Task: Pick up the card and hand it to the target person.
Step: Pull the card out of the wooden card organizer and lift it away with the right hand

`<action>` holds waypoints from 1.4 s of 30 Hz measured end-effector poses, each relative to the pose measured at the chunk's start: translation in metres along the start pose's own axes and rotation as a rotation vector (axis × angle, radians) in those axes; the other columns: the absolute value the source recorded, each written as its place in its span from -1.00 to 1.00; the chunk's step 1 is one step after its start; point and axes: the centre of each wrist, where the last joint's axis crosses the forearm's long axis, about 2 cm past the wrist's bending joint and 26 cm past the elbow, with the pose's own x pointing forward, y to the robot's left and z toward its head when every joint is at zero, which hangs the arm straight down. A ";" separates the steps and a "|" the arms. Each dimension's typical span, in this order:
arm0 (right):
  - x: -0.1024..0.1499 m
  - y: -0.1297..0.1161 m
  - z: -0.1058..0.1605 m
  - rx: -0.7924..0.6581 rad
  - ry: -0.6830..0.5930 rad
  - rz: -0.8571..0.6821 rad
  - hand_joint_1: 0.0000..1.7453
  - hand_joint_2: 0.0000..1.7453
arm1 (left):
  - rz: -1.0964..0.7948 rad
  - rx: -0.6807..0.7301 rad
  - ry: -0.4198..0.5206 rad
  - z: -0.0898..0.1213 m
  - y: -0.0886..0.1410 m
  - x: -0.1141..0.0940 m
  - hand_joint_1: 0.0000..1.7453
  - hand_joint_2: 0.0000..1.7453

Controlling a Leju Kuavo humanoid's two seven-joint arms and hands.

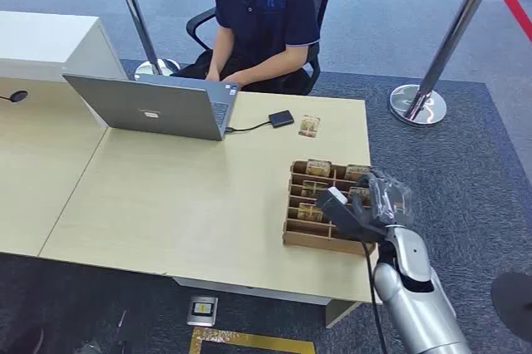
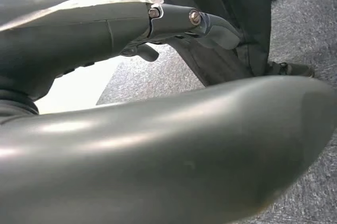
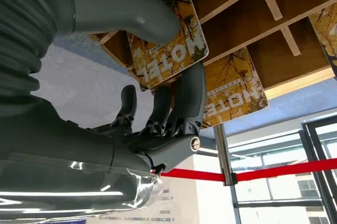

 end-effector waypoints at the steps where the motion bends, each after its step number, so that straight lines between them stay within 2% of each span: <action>1: 0.000 0.000 0.000 0.000 0.000 0.000 0.13 1.00 | 0.000 0.000 0.000 0.000 0.000 0.000 -1.00 -1.00; 5: 0.000 0.000 0.000 -0.001 0.001 0.002 0.22 1.00 | -0.002 0.000 -0.001 0.000 0.000 0.000 -1.00 -1.00; 13: 0.002 0.002 0.003 -0.003 0.008 0.005 0.56 1.00 | -0.009 0.001 -0.006 0.000 0.000 0.000 -1.00 -1.00; 42: 0.004 -0.002 0.013 -0.026 -0.027 -0.014 0.51 1.00 | -0.012 0.002 -0.007 0.000 0.000 0.000 -1.00 -1.00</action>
